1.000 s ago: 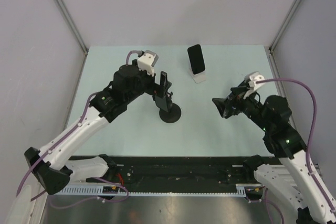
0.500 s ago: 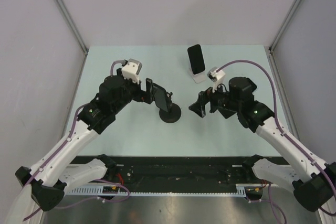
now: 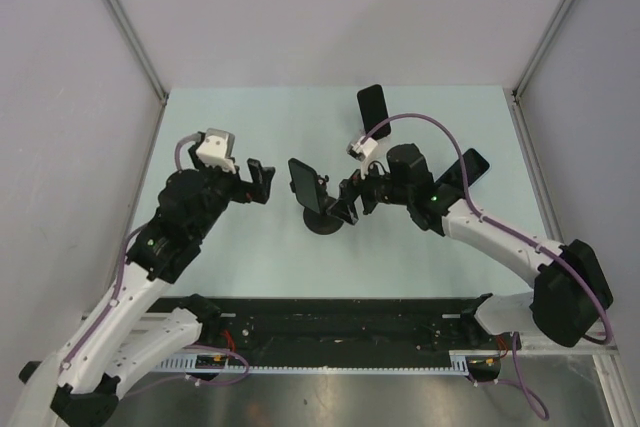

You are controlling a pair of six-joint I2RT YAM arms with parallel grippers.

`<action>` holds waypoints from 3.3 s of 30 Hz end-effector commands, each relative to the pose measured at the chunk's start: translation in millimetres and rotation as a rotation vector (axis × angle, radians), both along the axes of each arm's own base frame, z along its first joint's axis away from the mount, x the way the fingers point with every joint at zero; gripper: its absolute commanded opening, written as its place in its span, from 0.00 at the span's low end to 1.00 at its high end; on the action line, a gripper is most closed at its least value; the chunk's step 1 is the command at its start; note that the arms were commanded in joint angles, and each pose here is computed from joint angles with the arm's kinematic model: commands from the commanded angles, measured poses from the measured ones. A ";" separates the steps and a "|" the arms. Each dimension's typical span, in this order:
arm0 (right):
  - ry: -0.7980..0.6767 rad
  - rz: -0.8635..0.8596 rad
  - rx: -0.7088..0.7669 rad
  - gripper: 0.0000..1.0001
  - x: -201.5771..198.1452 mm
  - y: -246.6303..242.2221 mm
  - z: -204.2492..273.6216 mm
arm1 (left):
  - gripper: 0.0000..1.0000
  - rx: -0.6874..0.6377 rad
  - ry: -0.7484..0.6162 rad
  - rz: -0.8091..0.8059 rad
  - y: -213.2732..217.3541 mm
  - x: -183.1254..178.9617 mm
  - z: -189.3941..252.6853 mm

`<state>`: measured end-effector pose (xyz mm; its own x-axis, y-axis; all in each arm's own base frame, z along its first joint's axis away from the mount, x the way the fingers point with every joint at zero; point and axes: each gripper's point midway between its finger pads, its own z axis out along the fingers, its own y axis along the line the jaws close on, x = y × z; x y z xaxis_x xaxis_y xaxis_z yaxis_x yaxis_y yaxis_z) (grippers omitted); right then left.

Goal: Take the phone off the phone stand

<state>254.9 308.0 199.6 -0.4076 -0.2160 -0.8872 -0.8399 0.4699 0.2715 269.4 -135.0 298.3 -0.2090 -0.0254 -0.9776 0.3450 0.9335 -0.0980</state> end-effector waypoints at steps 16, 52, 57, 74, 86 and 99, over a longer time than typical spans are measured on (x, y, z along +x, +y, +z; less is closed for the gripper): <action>-0.125 0.071 0.113 0.75 17.8 44.2 20.5 | 1.00 -0.123 -0.004 -0.277 -51.3 -11.2 1.8; -0.118 0.086 0.113 0.02 3.5 40.5 10.9 | 1.00 -0.062 0.060 -0.272 -87.7 36.0 -0.6; -0.116 0.083 0.114 0.01 2.6 40.2 9.9 | 1.00 -0.070 0.106 -0.335 -101.1 33.8 -12.8; -0.113 0.083 0.115 0.00 0.5 43.4 7.0 | 1.00 -0.049 0.151 -0.387 -109.7 30.4 -39.4; -0.105 0.078 0.104 0.00 -2.5 41.6 -0.9 | 0.81 -0.038 0.216 -0.401 -115.8 32.5 -63.3; -0.087 0.068 0.123 0.00 -3.3 28.5 -0.7 | 0.04 -0.013 0.150 -0.431 -102.4 27.6 -51.5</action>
<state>259.0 342.3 190.2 -0.2932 -0.1561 -0.9432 -0.8910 0.4022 0.2104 296.7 -244.3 225.2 -0.4323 0.0783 -0.8983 0.6359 0.7328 -0.2422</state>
